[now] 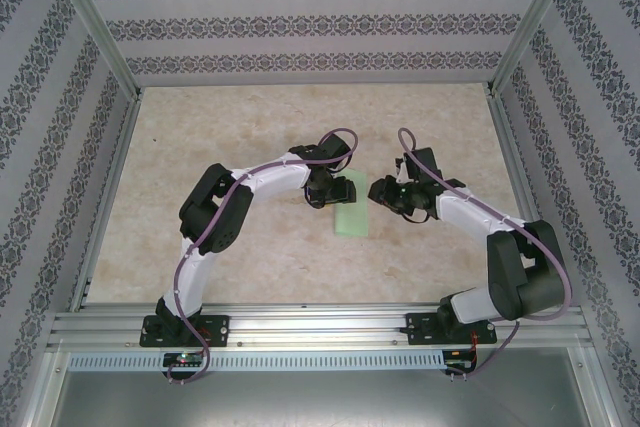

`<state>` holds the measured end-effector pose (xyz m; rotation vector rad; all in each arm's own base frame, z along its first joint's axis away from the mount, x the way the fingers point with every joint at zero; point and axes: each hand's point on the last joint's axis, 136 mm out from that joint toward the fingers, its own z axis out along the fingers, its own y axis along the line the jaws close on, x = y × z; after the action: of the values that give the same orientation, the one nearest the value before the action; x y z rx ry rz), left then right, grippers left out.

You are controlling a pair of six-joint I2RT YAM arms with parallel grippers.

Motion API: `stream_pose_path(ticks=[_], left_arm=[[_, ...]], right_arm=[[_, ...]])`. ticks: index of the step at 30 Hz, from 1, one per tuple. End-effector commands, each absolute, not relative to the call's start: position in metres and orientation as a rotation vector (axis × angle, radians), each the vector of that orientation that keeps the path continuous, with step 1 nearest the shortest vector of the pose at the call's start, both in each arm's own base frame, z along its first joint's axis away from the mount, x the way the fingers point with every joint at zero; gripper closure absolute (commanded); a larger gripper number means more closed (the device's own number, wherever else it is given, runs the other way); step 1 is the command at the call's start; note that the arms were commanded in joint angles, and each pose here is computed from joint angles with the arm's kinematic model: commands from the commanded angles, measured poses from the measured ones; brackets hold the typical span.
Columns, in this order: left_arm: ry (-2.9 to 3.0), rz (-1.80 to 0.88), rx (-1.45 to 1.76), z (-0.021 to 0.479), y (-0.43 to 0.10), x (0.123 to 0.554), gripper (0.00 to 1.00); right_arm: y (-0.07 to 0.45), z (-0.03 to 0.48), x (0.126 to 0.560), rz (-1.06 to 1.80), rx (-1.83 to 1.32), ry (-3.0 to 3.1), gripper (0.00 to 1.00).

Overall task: Fold a paper plane with a square sheet of paper (fold left side to right side)
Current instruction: First fold in half a square sheet of paper at the center of the table.

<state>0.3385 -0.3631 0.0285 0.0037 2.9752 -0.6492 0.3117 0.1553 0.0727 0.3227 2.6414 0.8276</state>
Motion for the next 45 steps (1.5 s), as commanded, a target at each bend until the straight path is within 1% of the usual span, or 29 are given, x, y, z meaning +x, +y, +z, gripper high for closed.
stream_pose_path(ticks=[1, 11, 40, 41, 43, 45], left_arm=[[3.012, -0.668, 0.089, 0.003, -0.381, 0.325, 0.38], [3.02, -0.673, 0.097, 0.0, -0.383, 0.324, 0.38], [3.031, -0.67, 0.105, -0.005, -0.386, 0.323, 0.37], [3.033, -0.67, 0.103, -0.005, -0.386, 0.323, 0.37], [3.033, -0.675, 0.108, -0.005, -0.388, 0.322, 0.37], [3.032, -0.675, 0.107, -0.006, -0.388, 0.323, 0.37]], right_arm=[[0.159, 0.07, 0.315, 0.821, 0.322, 2.632, 0.66], [0.167, 0.064, 0.315, 0.83, 0.322, 2.641, 0.68], [0.154, 0.067, 0.31, 0.787, 0.335, 2.642, 0.71], [0.155, 0.066, 0.31, 0.795, 0.335, 2.642, 0.71], [0.156, 0.065, 0.31, 0.804, 0.337, 2.644, 0.76], [0.157, 0.062, 0.31, 0.806, 0.337, 2.649, 0.78]])
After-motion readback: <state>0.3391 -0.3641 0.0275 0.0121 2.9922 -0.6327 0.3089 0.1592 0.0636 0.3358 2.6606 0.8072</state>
